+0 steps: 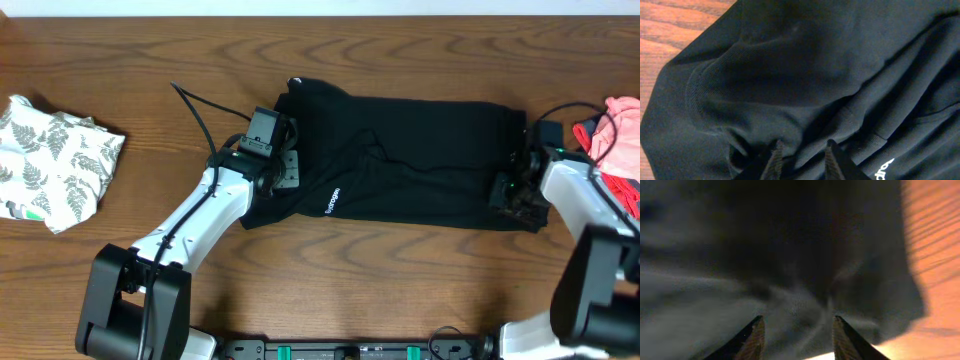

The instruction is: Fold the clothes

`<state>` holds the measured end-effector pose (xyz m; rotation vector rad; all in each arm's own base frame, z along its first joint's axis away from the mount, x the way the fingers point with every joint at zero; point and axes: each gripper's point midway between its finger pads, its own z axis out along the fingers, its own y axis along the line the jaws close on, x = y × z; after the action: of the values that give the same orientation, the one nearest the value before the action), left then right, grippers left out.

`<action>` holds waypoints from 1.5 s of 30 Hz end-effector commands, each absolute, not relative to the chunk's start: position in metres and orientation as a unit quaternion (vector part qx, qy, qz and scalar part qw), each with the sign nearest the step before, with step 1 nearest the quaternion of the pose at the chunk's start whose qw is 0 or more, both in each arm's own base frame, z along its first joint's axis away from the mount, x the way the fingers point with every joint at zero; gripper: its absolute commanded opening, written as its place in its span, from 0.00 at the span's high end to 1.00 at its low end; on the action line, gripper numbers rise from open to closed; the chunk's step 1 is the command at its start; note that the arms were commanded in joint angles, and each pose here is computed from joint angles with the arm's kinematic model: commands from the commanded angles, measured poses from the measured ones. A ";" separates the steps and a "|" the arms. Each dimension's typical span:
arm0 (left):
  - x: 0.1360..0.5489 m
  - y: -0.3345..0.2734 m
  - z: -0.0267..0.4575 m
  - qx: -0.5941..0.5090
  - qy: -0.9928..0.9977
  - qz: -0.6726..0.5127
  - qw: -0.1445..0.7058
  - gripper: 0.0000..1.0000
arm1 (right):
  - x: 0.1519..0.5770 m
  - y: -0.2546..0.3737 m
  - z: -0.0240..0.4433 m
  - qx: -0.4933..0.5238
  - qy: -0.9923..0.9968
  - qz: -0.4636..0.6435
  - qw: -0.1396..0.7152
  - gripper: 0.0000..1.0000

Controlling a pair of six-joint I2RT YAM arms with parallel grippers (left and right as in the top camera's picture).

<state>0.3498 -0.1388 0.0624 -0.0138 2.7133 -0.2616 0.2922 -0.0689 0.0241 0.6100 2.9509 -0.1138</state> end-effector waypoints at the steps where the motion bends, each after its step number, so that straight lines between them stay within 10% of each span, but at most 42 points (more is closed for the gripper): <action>1: 0.349 -0.137 0.053 -0.008 0.977 -0.091 0.195 0.73 | 0.310 -0.078 0.065 0.201 0.969 -0.048 0.134 0.56; 15: 0.268 -0.143 0.029 0.003 0.994 -0.110 0.013 0.62 | 0.301 -0.077 0.062 0.201 0.970 -0.048 0.127 0.55; 45: 0.298 -0.155 0.026 0.193 0.972 0.021 0.129 0.50 | 0.300 -0.076 0.062 0.201 0.970 -0.048 0.126 0.55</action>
<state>0.2929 -0.1621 0.0276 0.5191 2.8523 -0.0281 0.3038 -0.0722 0.0648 0.5907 2.8138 -0.1146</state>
